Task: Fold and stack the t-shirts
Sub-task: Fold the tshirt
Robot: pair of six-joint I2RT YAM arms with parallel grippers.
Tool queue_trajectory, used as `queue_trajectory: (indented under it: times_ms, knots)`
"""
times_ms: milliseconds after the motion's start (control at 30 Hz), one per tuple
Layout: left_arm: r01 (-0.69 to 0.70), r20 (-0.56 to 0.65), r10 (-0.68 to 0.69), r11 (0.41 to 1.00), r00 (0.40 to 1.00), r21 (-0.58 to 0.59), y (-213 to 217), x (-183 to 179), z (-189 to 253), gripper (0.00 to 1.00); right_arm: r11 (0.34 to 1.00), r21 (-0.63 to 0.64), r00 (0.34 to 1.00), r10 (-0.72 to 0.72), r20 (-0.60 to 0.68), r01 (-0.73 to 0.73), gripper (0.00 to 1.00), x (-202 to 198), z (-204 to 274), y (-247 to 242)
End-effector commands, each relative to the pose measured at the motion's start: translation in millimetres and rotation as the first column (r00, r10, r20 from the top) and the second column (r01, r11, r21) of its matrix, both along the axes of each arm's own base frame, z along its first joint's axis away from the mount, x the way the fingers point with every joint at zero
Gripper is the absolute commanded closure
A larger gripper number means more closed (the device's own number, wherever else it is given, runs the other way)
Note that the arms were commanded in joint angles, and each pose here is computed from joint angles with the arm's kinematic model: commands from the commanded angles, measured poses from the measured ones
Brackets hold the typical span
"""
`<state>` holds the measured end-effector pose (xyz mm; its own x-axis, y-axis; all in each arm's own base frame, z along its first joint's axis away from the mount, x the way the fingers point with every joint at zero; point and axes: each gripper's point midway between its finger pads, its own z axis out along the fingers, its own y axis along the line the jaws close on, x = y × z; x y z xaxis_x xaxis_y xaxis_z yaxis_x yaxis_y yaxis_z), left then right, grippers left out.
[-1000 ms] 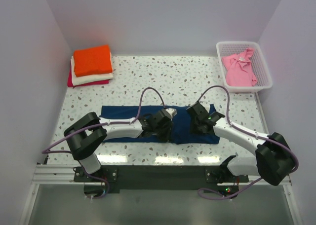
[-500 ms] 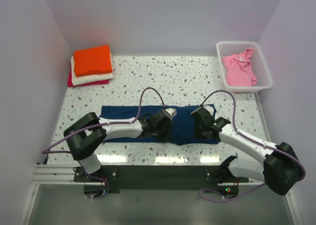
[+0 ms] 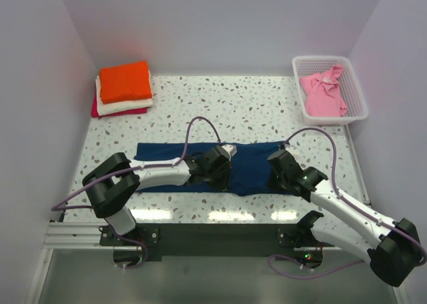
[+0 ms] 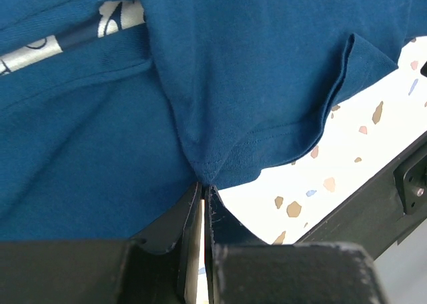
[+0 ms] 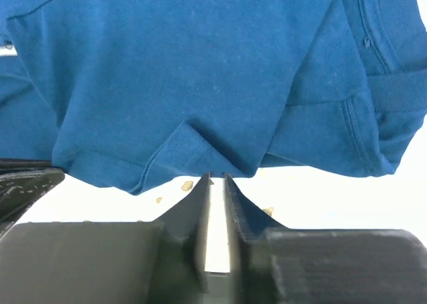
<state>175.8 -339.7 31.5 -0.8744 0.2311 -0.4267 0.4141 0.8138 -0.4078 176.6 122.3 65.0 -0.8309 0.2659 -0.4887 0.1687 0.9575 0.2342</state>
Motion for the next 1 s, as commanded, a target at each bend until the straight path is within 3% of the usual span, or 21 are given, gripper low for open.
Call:
queue_trajectory:
  times_ms: [0,133,333,733,967]
  knots:
    - [-0.013,0.028,0.014,0.999,1.0,-0.051,-7,7,22,0.91,1.0,-0.007,1.0,-0.023,-0.001,0.023,0.76,-1,-3,-4]
    - [-0.012,0.024,0.013,0.999,1.0,-0.052,-7,7,21,0.92,1.0,0.013,0.999,0.021,0.031,-0.022,0.62,18,1,14]
    - [-0.01,0.022,0.011,0.999,1.0,-0.053,-8,7,22,0.92,0.998,-0.022,0.997,0.061,0.038,-0.06,0.53,39,-6,27]
    - [-0.009,0.022,0.011,0.999,1.0,-0.049,-9,8,21,0.92,0.995,-0.013,0.995,0.097,0.022,-0.097,0.53,43,-15,37]
    - [-0.012,0.02,0.013,0.999,1.0,-0.049,-8,8,20,0.92,0.996,0.002,0.996,0.094,-0.005,-0.094,0.61,35,-23,35]
